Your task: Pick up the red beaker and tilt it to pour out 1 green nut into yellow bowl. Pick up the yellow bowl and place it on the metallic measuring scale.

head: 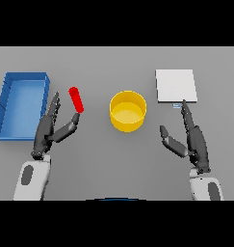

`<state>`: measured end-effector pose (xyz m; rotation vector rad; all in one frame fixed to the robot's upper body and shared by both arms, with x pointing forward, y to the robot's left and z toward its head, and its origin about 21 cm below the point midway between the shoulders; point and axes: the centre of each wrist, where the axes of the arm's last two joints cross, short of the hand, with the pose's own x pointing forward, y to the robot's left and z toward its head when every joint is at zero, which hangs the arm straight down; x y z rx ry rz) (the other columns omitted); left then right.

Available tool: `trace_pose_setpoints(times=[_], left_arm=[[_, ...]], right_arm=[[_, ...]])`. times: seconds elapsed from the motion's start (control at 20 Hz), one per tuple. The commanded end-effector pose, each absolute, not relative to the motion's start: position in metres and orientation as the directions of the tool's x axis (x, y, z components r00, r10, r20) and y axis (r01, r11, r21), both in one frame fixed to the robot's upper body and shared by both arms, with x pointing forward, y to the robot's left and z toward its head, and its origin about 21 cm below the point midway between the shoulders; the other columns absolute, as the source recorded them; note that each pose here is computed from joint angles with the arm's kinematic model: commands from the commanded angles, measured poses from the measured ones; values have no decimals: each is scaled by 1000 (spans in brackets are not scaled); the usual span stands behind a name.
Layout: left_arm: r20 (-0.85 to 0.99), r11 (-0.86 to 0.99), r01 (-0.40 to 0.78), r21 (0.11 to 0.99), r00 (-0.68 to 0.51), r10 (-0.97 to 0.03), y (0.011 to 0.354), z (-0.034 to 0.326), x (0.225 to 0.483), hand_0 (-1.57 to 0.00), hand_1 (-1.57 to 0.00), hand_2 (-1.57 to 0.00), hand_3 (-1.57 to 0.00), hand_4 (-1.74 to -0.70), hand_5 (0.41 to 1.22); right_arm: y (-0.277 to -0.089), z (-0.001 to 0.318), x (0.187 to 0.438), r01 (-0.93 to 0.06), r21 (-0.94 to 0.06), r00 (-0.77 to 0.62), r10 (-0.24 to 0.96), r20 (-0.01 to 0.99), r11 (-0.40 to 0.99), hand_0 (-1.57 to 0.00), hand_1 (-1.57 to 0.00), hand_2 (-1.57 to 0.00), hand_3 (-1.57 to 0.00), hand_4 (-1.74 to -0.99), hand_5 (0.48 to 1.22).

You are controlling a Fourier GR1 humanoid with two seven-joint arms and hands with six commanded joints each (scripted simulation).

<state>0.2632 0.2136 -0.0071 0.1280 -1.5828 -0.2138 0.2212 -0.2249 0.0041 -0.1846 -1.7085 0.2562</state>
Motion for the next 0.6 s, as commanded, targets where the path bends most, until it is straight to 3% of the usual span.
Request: trace_pose_setpoints(times=[0.0,0.55], left_arm=[[975,974,53,220,-40,-218,214,-8,269,1,1,1,1,-1139,636],[975,974,47,224,-10,-223,202,-29,330,1,1,1,1,-1194,631]], right_arm=[[-226,6,223,-28,-259,-148,253,956,965,1,1,1,1,-1171,653],[-229,7,226,-30,-250,-157,242,957,968,1,1,1,1,-1247,672]])
